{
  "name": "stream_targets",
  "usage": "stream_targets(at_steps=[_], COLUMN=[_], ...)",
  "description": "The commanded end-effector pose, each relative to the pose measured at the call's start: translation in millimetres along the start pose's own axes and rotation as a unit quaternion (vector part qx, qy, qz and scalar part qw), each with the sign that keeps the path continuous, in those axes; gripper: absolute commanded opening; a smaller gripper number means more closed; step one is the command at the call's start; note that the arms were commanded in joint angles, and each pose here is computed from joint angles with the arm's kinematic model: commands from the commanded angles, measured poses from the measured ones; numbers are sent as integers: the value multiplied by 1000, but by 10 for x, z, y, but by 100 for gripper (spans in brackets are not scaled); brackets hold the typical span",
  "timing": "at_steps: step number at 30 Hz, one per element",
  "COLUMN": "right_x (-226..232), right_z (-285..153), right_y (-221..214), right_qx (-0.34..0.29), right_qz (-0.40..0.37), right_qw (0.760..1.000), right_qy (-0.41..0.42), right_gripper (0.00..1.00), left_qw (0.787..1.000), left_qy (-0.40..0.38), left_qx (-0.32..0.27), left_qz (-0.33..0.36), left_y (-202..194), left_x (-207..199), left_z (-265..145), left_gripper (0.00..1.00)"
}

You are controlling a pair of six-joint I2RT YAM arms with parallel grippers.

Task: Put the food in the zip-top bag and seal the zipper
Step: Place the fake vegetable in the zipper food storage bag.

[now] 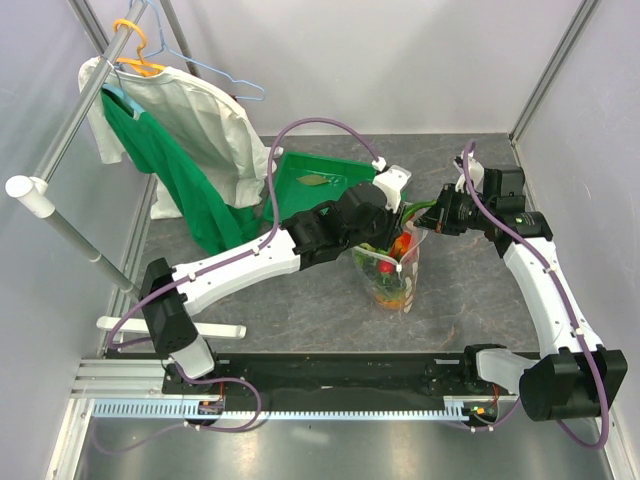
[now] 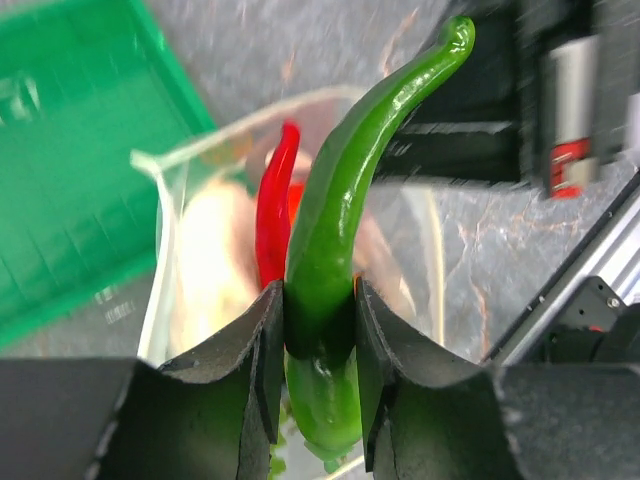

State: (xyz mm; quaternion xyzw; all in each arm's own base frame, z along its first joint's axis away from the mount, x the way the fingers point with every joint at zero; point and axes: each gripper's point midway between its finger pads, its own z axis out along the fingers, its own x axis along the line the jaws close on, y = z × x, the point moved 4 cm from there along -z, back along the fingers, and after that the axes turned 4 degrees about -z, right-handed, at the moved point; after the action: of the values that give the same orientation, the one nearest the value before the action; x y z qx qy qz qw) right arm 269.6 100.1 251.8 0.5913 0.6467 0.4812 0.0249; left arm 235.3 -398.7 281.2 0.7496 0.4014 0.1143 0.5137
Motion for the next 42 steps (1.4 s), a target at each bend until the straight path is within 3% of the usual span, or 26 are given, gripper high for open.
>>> stream_targets(at_steps=[1, 7, 10, 11, 16, 20, 23, 27, 30, 32, 36, 42], right_x=[47, 40, 39, 39, 51, 45, 31, 47, 57, 64, 68, 82], right_z=[-5, 8, 8, 7, -6, -3, 11, -2, -12, -20, -21, -31], right_y=[134, 150, 143, 140, 146, 145, 128, 130, 140, 150, 138, 120], right_qx=[-25, -25, -25, -25, -27, -27, -24, -26, -27, -29, -27, -24], right_qz=[-14, -14, -15, -15, -21, -24, -25, -28, -32, -35, -38, -40], right_qw=[1000, 1000, 999, 999, 999, 999, 999, 999, 999, 999, 999, 999], right_qy=[12, 11, 12, 12, 14, 13, 13, 17, 20, 20, 22, 28], right_gripper=[0, 0, 0, 0, 0, 0, 0, 0, 0, 0, 0, 0], left_qw=[995, 982, 971, 969, 969, 989, 997, 998, 995, 992, 990, 984], left_qy=[47, 63, 84, 83, 91, 23, 4, 42, 63, 66, -20, -41], left_qx=[44, 117, 157, 163, 130, 87, 51, 22, 50, 91, 131, 153], left_qz=[-73, -132, -158, -166, -187, -119, -65, -35, -52, -55, -51, -76], left_y=[-150, -382, -490, -480, -209, 263, 449, 573, 446, 227, -38, -235], left_x=[82, 58, 101, 111, 248, 137, 144, 421, 734, 829, 656, 600], left_z=[-85, -146, -134, -133, -101, -227, -363, -477, -504, -517, -644, -595], left_gripper=[4, 5, 17, 29, 48, 57, 60, 59, 56, 59, 69, 68])
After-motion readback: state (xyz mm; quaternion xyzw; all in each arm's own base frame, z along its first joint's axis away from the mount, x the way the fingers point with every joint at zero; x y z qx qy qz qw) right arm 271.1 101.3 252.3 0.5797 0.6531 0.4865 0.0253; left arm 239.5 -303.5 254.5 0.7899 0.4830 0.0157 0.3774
